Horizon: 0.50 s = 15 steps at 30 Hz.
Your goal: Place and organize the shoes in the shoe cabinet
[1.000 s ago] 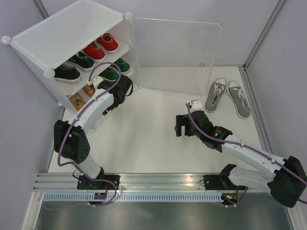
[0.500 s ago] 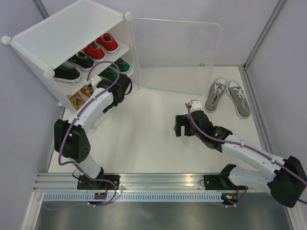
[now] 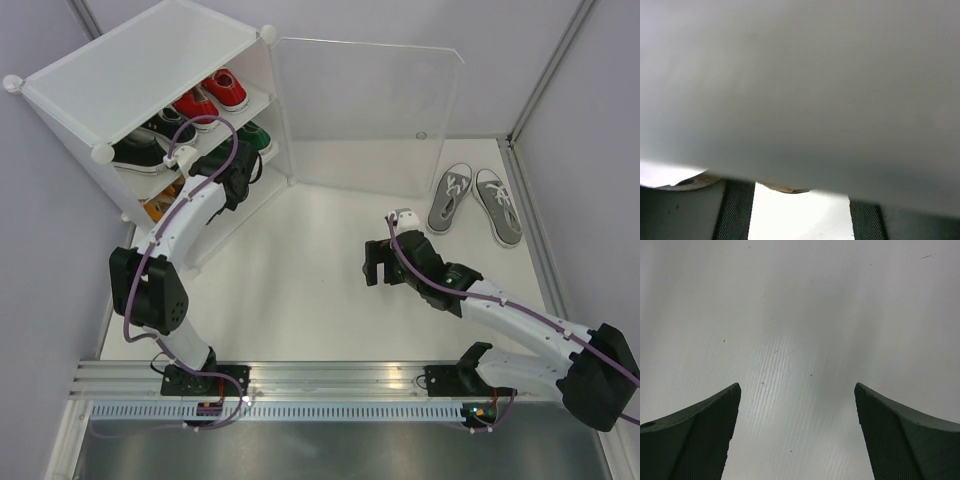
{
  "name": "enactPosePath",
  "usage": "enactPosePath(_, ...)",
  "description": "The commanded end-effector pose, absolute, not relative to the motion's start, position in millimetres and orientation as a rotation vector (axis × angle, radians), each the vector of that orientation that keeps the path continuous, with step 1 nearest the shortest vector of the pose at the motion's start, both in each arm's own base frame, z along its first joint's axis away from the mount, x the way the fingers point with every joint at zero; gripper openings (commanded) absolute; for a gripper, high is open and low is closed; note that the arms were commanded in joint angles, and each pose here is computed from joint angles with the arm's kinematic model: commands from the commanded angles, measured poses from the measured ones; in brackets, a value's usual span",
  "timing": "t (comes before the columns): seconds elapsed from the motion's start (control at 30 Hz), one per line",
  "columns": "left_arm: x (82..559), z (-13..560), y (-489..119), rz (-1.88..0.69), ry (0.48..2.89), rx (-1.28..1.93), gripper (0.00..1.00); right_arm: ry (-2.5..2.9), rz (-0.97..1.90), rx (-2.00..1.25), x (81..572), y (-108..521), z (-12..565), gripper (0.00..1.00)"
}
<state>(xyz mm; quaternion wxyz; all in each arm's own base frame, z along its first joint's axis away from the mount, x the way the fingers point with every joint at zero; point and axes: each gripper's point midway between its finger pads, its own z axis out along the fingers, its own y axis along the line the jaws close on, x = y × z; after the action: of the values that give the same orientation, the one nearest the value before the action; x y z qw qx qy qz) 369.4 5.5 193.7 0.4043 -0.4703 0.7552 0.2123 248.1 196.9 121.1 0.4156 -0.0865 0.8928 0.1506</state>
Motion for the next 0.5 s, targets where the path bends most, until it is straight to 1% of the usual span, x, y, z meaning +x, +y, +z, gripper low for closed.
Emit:
enactPosePath(0.0, 394, 219, 19, 0.555, 1.800, -1.105, 0.12, 2.220, 0.394, -0.222, 253, 201, 124, 0.98)
enactPosePath(0.13, 399, 206, 17, 0.529, 1.855, -1.074, 0.14, 2.223, 0.396, -0.225, 253, 202, 122, 0.97)
enactPosePath(0.27, 399, 192, 19, 0.546, 1.888, -1.064, 0.22, 2.231, 0.400, -0.233, 253, 203, 119, 0.97)
enactPosePath(0.43, 398, 176, 23, 0.572, 1.936, -1.046, 0.25, 2.234, 0.413, -0.243, 252, 206, 118, 0.97)
enactPosePath(0.47, 398, 175, 23, 0.570, 1.935, -1.047, 0.29, 2.235, 0.416, -0.248, 252, 207, 118, 0.97)
